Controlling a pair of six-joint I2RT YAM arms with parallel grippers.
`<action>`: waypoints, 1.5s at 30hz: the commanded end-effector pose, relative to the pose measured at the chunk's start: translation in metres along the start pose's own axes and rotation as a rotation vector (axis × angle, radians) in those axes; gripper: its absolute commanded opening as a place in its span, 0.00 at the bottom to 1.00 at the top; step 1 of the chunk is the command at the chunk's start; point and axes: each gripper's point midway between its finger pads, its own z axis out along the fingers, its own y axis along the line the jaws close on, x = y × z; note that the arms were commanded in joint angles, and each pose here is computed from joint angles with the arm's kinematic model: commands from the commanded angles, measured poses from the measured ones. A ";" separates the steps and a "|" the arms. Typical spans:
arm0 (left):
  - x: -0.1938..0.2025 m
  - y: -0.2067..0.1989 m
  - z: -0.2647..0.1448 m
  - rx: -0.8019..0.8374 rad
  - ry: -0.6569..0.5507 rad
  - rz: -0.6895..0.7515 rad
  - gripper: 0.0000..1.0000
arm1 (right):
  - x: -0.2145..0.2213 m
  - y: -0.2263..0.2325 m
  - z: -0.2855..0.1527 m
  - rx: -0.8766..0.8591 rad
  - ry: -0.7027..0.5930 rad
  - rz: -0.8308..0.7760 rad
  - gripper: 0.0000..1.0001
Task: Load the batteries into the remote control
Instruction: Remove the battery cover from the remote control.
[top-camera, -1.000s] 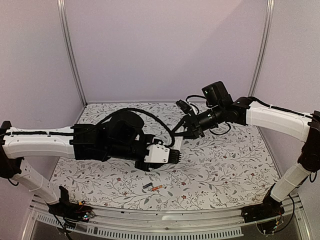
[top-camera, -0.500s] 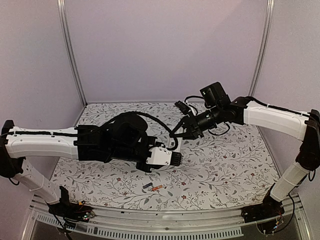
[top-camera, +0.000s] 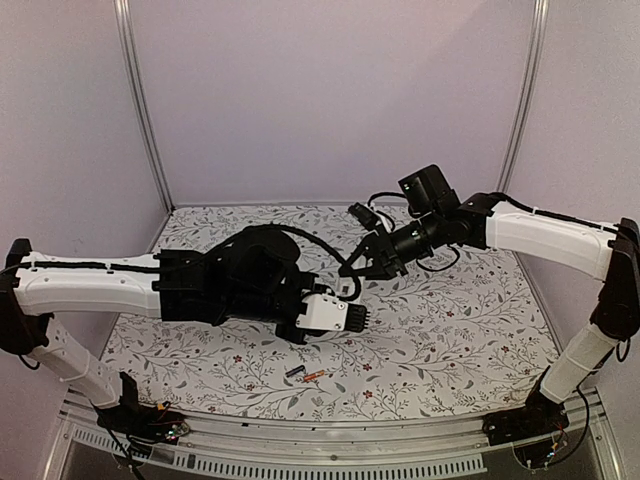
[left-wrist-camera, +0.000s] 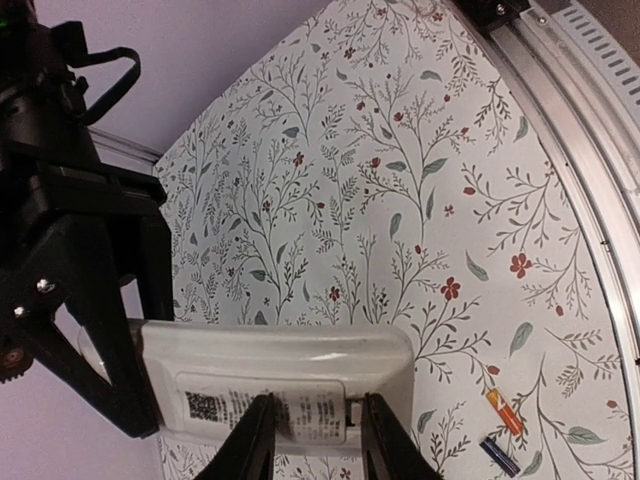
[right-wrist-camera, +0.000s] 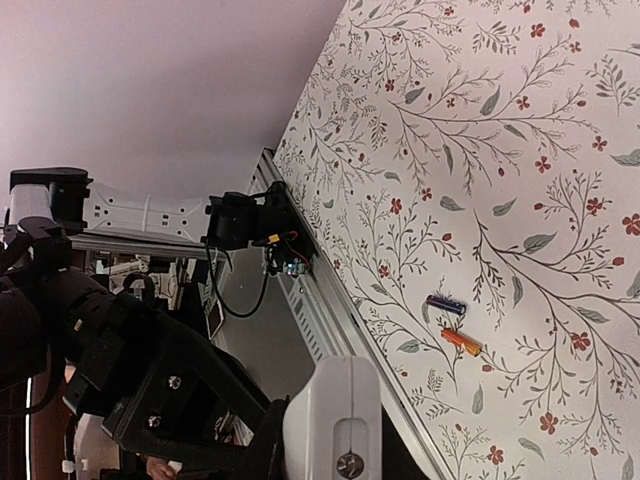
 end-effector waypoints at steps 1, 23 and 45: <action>0.016 0.010 0.006 -0.058 0.070 0.035 0.31 | 0.008 0.030 0.003 -0.105 0.063 -0.018 0.00; -0.006 0.049 -0.016 -0.328 -0.024 0.095 0.25 | -0.012 -0.012 -0.011 -0.071 -0.009 0.102 0.00; 0.016 0.023 -0.002 -0.221 0.049 0.080 0.40 | -0.029 -0.018 -0.031 -0.067 -0.102 0.114 0.00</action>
